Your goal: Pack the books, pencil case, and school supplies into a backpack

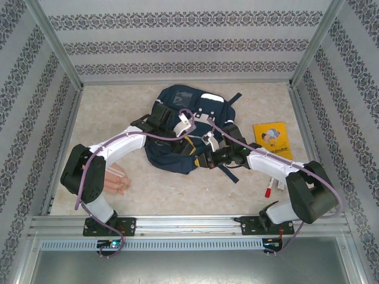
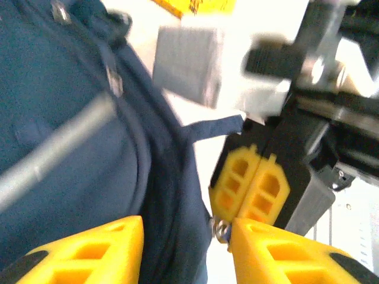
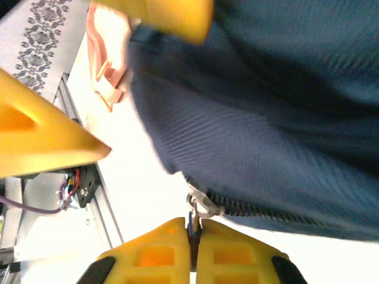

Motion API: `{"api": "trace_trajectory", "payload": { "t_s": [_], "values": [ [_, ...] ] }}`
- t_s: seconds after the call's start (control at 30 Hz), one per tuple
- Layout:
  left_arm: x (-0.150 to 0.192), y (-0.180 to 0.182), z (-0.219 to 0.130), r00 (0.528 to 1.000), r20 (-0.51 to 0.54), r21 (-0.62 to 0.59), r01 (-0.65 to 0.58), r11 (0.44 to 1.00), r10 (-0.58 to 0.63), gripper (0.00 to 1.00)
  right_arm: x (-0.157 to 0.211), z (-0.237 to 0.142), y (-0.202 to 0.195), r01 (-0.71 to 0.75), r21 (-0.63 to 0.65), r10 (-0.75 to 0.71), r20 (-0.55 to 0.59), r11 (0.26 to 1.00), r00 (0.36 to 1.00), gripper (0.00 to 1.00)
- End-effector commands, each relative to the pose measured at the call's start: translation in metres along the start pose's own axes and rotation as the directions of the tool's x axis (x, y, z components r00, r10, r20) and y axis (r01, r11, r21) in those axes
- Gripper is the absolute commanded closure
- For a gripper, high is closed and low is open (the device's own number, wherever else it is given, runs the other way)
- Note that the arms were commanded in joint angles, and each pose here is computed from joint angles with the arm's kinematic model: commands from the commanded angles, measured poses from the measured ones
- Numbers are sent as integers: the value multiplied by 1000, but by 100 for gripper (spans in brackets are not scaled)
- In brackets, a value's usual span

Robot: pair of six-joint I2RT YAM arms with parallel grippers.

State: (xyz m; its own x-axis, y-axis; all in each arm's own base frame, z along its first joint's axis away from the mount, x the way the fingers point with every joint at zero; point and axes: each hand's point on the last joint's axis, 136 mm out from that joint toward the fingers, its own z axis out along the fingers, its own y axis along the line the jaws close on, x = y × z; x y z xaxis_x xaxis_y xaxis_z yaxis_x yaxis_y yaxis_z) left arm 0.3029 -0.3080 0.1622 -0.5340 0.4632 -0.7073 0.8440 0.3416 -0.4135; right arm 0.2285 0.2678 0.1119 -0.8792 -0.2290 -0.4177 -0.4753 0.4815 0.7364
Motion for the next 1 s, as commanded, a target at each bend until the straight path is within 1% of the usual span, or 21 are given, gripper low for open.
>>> {"api": "trace_trajectory", "payload": {
  "t_s": [0.0,0.07,0.1,0.17,0.2,0.23,0.27,0.3,0.33,0.4,0.43,0.47,0.53,0.57,0.6,0.63,0.67,0.73,0.77,0.87,0.97],
  "values": [
    [-29,0,-17,997,48,-78,61,995,-57,50,1,8,20,-121,-117,116,-52,986,992,100],
    [-16,7,-20,977,6,-128,213,969,-214,50,7,15,23,-176,-138,163,-100,975,982,100],
    [-6,7,-21,957,-30,-142,281,949,-288,50,10,18,22,-193,-131,178,-117,972,977,100],
    [17,8,-23,893,-102,-195,414,889,-439,43,13,22,21,-211,-115,197,-126,971,972,100],
    [30,6,-24,845,-132,-215,486,847,-519,41,12,24,21,-219,-109,205,-128,970,970,96],
    [43,4,-24,787,-148,-241,559,794,-599,40,12,28,22,-225,-103,211,-134,969,968,91],
    [53,1,-24,737,-149,-257,615,746,-659,40,12,30,24,-225,-106,209,-143,969,967,85],
    [63,-2,-24,685,-136,-269,670,692,-716,41,13,33,26,-233,-104,216,-155,967,964,80],
    [70,-6,-25,639,-111,-275,716,642,-761,42,14,35,26,-243,-100,225,-161,965,961,78],
    [78,-16,-29,579,-55,-269,776,570,-813,43,17,34,23,-269,-73,256,-149,960,955,71],
    [80,-23,-33,573,-26,-265,786,558,-819,43,19,31,14,-309,-11,305,-123,951,944,66],
    [84,-28,-39,571,-5,-293,784,547,-821,44,21,26,3,-374,47,377,-89,926,922,64],
    [91,-42,-43,611,24,-363,743,562,-792,40,34,15,-20,-552,179,561,3,814,828,63],
    [93,-48,-41,624,31,-376,731,569,-781,39,40,10,-24,-622,194,626,47,759,778,62],
    [95,-55,-36,624,36,-374,733,569,-780,38,42,6,-27,-675,188,671,94,713,735,59],
    [95,-60,-30,619,42,-362,741,566,-784,38,41,1,-26,-705,173,693,132,688,709,56],
    [97,-60,-25,609,55,-366,749,552,-791,37,40,-4,-26,-716,177,699,156,675,698,52],
    [98,-55,-17,616,87,-387,745,544,-783,37,32,-18,-26,-723,196,694,205,662,691,47],
    [98,-50,-14,620,109,-402,742,536,-777,37,27,-24,-27,-737,197,701,228,647,676,45],
    [86,-44,-5,642,144,-397,734,551,-753,36,13,-31,-30,-790,157,742,276,592,611,44],
    [79,-41,4,671,145,-402,712,576,-727,35,-1,-26,-39,-832,129,772,319,540,550,44]
  ]
}}
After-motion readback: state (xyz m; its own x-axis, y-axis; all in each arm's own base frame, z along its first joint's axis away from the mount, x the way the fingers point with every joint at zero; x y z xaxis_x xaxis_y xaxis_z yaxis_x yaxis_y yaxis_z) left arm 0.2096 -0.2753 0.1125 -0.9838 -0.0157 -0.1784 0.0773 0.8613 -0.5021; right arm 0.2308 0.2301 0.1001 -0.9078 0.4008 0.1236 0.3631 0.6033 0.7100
